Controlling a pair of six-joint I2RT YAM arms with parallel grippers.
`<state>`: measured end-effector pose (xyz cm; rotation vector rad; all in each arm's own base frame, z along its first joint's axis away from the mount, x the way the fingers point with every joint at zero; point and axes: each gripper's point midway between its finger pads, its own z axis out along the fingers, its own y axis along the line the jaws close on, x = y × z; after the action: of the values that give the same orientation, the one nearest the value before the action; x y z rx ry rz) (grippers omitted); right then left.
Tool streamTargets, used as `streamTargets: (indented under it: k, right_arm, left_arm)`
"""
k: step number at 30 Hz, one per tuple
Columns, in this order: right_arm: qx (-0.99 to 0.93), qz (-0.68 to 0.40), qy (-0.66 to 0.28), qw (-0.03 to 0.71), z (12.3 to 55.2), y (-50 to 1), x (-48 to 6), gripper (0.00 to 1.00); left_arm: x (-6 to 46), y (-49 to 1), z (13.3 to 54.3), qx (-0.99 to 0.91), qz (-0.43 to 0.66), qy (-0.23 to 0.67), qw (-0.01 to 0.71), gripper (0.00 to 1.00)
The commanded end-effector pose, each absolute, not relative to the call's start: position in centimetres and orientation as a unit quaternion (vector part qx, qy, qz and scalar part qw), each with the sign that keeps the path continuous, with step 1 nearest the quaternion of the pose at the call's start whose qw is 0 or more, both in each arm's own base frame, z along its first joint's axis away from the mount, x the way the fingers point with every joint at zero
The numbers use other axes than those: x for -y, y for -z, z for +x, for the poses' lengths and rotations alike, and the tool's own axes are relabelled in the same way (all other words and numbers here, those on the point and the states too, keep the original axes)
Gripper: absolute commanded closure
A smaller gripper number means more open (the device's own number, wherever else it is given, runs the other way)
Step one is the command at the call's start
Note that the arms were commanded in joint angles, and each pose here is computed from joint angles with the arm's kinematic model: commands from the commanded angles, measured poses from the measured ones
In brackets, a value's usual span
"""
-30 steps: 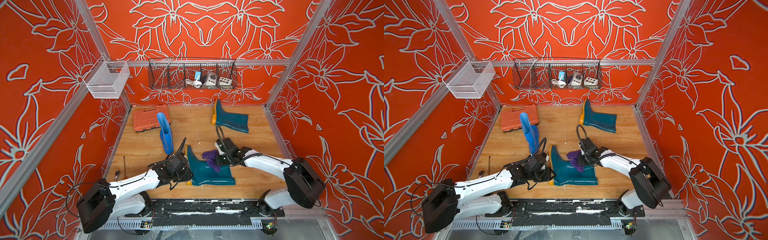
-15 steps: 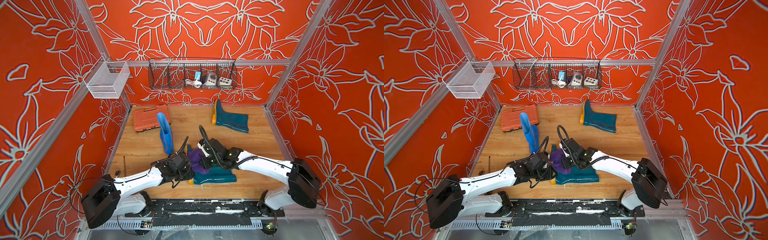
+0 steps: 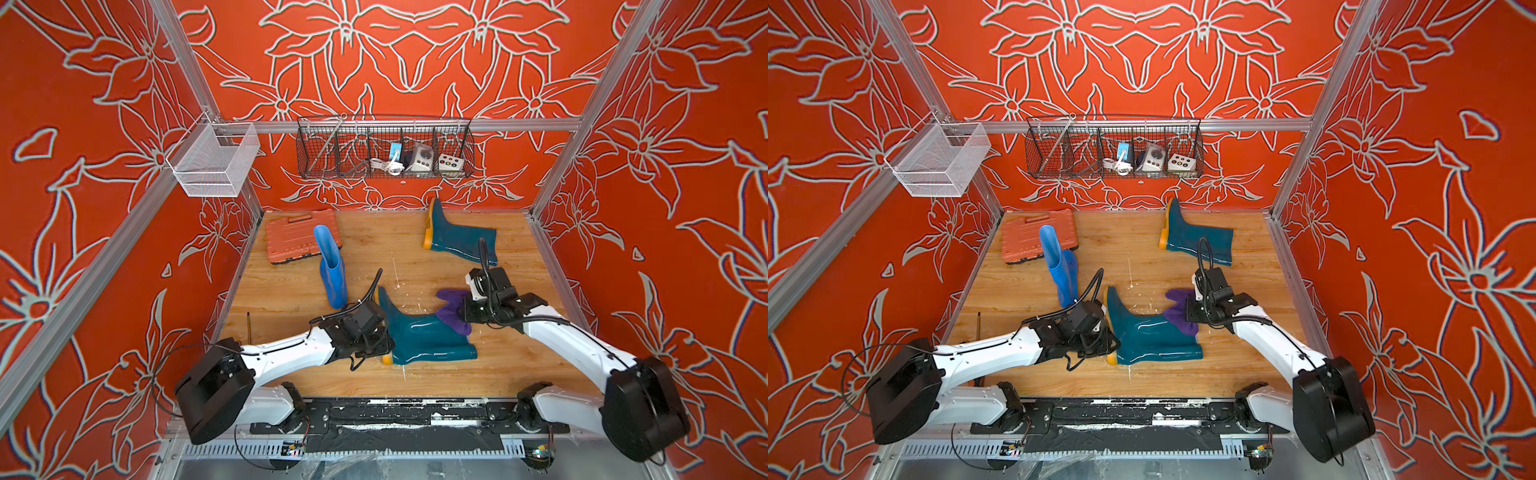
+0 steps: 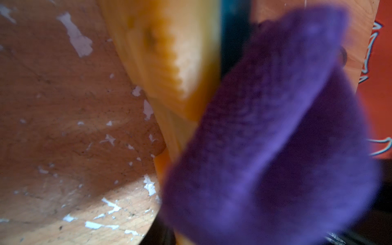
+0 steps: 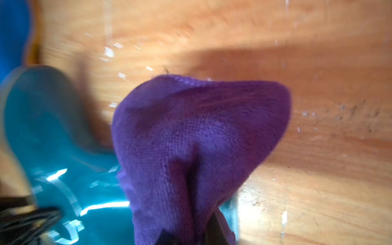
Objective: Wipe the rubber boots with a cloth
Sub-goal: Wipe the dirt off the rubber boot.
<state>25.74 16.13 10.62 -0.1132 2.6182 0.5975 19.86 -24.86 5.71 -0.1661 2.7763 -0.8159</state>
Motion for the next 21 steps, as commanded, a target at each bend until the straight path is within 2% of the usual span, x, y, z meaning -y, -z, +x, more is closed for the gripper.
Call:
streamTargets:
  k: [1, 3, 4, 9, 12, 15, 21]
  right_arm:
    - [-0.942, -0.068, -0.239, 0.226, 24.6, -12.3, -18.8, 1.0]
    - [-0.938, -0.105, -0.24, 0.228, 23.3, -12.0, -21.9, 1.0]
    - [-0.935, -0.121, -0.246, 0.223, 22.7, -11.6, -23.7, 1.0]
    - [-0.939, -0.169, -0.255, 0.155, 19.7, -7.0, -29.2, 1.0]
    - [-0.945, -0.186, -0.227, 0.143, 19.3, -5.3, -29.1, 1.0]
    - [-0.959, -0.179, -0.164, 0.146, 20.4, -4.0, -25.4, 1.0]
    - [-0.969, -0.009, -0.206, 0.135, 22.7, -2.7, -15.0, 1.0]
  left_arm:
    - [25.9, -6.2, 21.2, -0.947, -0.062, 0.285, 0.133, 0.91]
    - [25.9, -5.9, 21.3, -0.949, -0.063, 0.281, 0.129, 0.75]
    - [26.0, -5.8, 21.3, -0.949, -0.063, 0.28, 0.128, 0.71]
    - [25.9, -5.2, 21.0, -0.952, -0.064, 0.277, 0.116, 0.69]
    - [25.8, -4.8, 20.7, -0.953, -0.065, 0.275, 0.111, 0.73]
    - [25.8, -4.9, 20.7, -0.953, -0.064, 0.276, 0.11, 0.82]
    - [25.6, -5.6, 20.8, -0.951, -0.059, 0.281, 0.116, 1.0]
